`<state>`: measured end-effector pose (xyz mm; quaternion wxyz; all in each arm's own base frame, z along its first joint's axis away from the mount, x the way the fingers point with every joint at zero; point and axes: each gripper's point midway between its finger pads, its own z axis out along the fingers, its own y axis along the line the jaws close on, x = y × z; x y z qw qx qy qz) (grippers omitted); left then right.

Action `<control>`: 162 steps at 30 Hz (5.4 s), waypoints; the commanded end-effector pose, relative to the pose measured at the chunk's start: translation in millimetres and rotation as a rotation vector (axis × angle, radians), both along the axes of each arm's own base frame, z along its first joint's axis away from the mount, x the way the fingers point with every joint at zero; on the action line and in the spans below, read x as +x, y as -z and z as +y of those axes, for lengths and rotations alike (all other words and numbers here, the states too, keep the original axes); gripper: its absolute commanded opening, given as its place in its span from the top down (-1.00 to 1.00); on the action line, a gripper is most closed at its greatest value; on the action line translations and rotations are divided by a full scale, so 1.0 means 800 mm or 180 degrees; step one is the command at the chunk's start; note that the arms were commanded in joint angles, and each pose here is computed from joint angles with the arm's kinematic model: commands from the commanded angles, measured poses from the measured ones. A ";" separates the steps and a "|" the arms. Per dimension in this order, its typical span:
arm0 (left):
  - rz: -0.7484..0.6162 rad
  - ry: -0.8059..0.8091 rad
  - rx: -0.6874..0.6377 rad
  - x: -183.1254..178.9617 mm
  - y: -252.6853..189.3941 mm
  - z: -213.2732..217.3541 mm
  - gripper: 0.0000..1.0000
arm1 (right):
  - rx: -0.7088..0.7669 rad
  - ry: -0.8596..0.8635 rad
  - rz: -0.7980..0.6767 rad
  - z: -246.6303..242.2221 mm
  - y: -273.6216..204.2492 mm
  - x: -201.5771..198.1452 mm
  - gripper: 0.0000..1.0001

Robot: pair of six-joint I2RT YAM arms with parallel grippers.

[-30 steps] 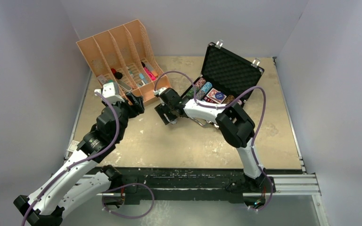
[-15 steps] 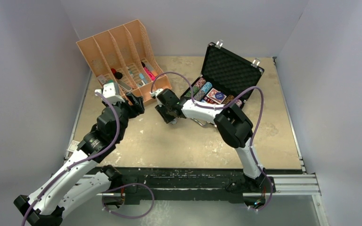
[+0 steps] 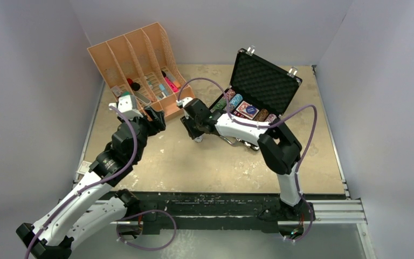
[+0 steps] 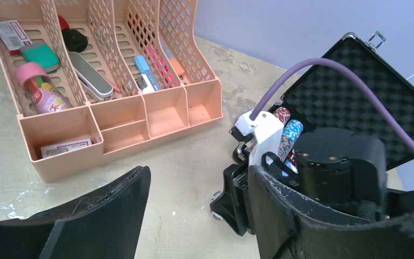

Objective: Pack up texas hold em set

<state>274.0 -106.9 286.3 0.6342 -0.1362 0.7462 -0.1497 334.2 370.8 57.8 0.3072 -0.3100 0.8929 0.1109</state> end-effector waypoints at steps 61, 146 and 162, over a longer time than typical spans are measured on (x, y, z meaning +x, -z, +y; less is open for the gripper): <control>-0.0092 -0.0021 -0.0119 0.003 -0.007 -0.002 -0.32 | -0.0008 0.0247 0.0113 -0.005 0.011 -0.003 -0.22; -0.0192 0.1512 -0.1407 0.030 0.032 -0.171 1.00 | 0.2736 0.0679 0.0085 -0.051 -0.267 -0.024 -0.41; -0.0727 0.2979 -0.0622 -0.067 -0.064 -0.196 1.00 | 0.2771 -0.1833 -0.0944 -0.065 -0.367 -0.126 -0.50</control>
